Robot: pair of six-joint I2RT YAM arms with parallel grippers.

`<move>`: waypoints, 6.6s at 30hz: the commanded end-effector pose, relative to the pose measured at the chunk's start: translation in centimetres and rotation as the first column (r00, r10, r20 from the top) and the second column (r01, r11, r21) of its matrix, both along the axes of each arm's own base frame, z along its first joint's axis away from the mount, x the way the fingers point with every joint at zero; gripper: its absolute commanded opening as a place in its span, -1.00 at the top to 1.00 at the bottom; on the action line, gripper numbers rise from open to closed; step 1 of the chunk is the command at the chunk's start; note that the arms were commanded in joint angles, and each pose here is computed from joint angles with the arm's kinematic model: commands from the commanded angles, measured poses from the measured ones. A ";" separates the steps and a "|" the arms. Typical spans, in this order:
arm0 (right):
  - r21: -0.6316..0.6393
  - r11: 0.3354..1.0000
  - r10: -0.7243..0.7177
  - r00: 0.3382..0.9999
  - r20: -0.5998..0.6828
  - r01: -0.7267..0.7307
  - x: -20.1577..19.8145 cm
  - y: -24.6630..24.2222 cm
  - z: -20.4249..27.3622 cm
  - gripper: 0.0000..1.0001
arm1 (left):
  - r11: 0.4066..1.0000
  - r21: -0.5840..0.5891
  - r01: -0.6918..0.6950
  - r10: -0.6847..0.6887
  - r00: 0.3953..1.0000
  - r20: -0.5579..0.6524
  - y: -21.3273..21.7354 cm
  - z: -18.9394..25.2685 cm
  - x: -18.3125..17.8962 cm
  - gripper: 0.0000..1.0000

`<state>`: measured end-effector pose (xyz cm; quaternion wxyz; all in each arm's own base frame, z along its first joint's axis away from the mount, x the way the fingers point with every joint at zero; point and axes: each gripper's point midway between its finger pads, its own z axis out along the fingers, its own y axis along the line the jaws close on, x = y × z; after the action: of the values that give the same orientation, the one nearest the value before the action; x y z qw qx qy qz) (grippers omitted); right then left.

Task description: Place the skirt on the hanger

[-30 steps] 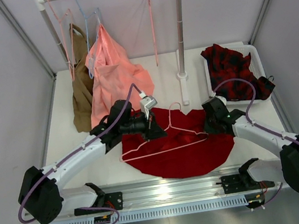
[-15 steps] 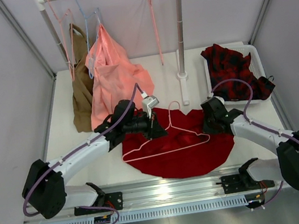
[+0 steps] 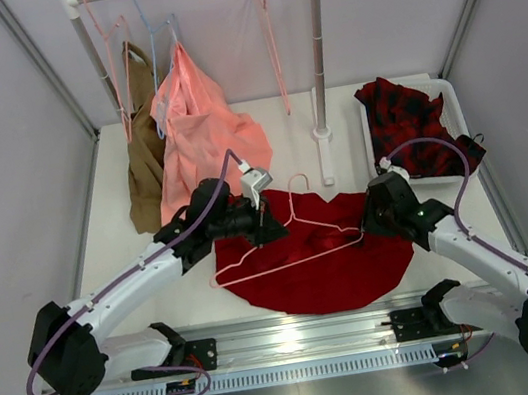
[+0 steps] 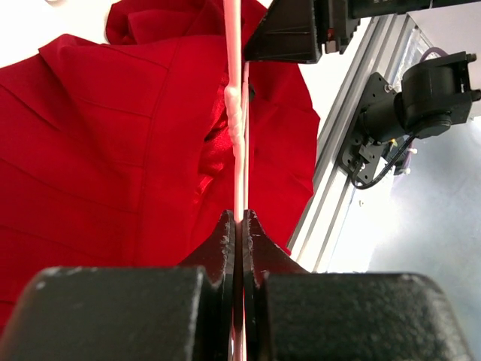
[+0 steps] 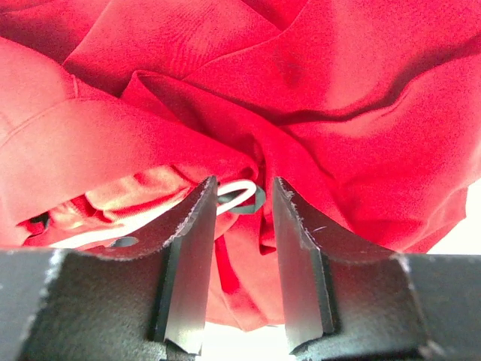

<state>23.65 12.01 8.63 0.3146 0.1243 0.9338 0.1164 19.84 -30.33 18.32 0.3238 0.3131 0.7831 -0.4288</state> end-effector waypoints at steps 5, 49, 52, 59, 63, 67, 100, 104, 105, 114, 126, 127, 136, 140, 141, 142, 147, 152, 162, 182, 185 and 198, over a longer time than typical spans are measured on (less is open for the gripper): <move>0.055 0.998 -0.016 1.000 -0.021 0.017 -1.8 -0.1 -0.3 0.31 | 1.000 0.000 -0.016 0.016 0.997 0.080 0.4 2.0 0.8 1.00; 0.101 0.995 0.022 1.000 0.006 -0.023 -0.5 1.3 -0.1 1.00 | 0.995 0.000 0.097 -0.097 0.994 0.041 -0.3 1.6 -0.8 1.00; 0.107 0.993 0.039 0.999 0.013 -0.041 -0.4 1.6 0.5 1.00 | 0.995 -0.003 0.104 -0.104 0.994 0.042 -0.6 1.7 -0.7 1.00; 0.101 0.992 0.070 0.998 0.004 -0.070 -0.4 2.1 0.5 1.00 | 0.985 -0.071 0.159 -0.155 0.986 0.054 -2.1 3.3 -0.8 1.00; 0.107 0.989 0.101 0.995 0.009 -0.102 -0.4 2.7 0.9 1.00 | 0.987 -0.062 0.145 -0.143 0.989 0.046 -2.4 3.1 -0.1 1.00; 0.094 0.987 0.129 0.992 0.011 -0.129 -0.6 3.3 1.1 1.00 | 0.990 -0.063 0.129 -0.126 0.990 0.055 -2.6 3.4 0.5 1.00; 0.046 0.980 0.191 0.980 0.048 -0.193 -0.1 4.9 2.6 0.81 | 0.945 -0.197 0.262 -0.273 0.961 -0.031 -4.7 2.5 -1.1 1.00; 0.035 0.982 0.185 0.982 0.024 -0.186 -0.3 4.7 1.7 0.58 | 0.953 -0.179 0.244 -0.260 0.963 -0.072 -5.2 1.2 -0.5 1.00; 0.032 0.982 0.183 0.983 0.017 -0.184 -0.3 4.7 1.5 0.55 | 0.957 -0.173 0.232 -0.249 0.965 -0.082 -5.2 0.9 -0.3 1.00; -0.013 0.993 0.115 0.993 0.032 -0.115 0.1 3.2 1.5 0.14 | 0.996 0.080 0.042 -0.030 0.990 -0.141 -3.8 -5.8 3.7 1.00; -0.104 0.989 -0.102 0.994 0.036 0.105 2.1 -2.4 1.5 0.11 | 0.987 0.160 -0.013 0.030 0.994 -0.103 -2.8 -7.5 4.8 1.00; -0.112 0.987 -0.112 0.993 0.031 0.115 2.1 -2.7 1.3 0.11 | 0.987 0.160 -0.014 0.030 0.995 -0.100 -2.8 -7.4 4.9 1.00; -0.143 0.978 -0.151 0.989 -0.002 0.149 3.0 -4.7 -0.9 0.14 | 0.984 0.178 0.016 -0.004 0.998 -0.064 -3.9 -7.1 4.4 1.00; -0.160 0.975 -0.159 0.987 -0.017 0.154 3.3 -4.8 -1.4 0.16 | 0.983 0.184 0.018 -0.010 0.999 -0.047 -4.4 -6.8 4.6 1.00; -0.163 0.975 -0.153 0.988 -0.015 0.149 3.4 -4.8 -1.5 0.16 | 0.983 0.184 0.023 -0.015 0.999 -0.044 -4.4 -6.9 4.6 1.00; -0.169 0.974 -0.153 0.988 -0.015 0.148 3.5 -4.9 -1.7 0.17 | 0.983 0.183 0.028 -0.021 0.999 -0.040 -4.6 -6.8 4.4 1.00; -0.152 0.986 -0.088 0.993 -0.085 0.074 3.6 -3.6 -3.7 0.82 | 0.983 0.176 0.049 -0.045 0.999 -0.028 -5.4 -6.8 4.2 1.00; -0.135 0.991 -0.013 0.993 -0.115 -0.002 3.4 -1.9 -3.9 1.00 | 0.974 0.208 0.086 -0.085 0.996 -0.010 -6.8 -7.5 3.7 1.00; -0.041 0.998 0.035 0.996 -0.077 -0.038 2.5 0.7 -1.5 1.00 | 0.973 0.176 0.149 -0.148 0.989 -0.018 -10.6 -8.2 2.3 1.00; -0.030 0.994 -0.105 0.994 -0.006 0.105 1.2 -1.7 0.2 0.68 | 0.905 0.180 0.386 -0.387 0.921 -0.032 -13.1 -9.2 -0.7 0.96; -0.030 0.993 -0.111 0.994 0.016 0.112 1.6 -1.9 1.1 0.03 | 0.899 0.172 0.404 -0.400 0.915 -0.059 -13.2 -9.4 -1.0 0.82; 0.061 0.997 -0.051 0.992 0.117 0.044 1.1 -1.1 3.9 -0.40 | 0.945 0.076 0.318 -0.315 0.948 -0.045 -12.4 -5.8 0.6 0.07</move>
<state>24.24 10.27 10.66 0.3357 0.1605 0.9215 0.1117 19.50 -42.63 8.38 0.1815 0.4517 0.7668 -0.4183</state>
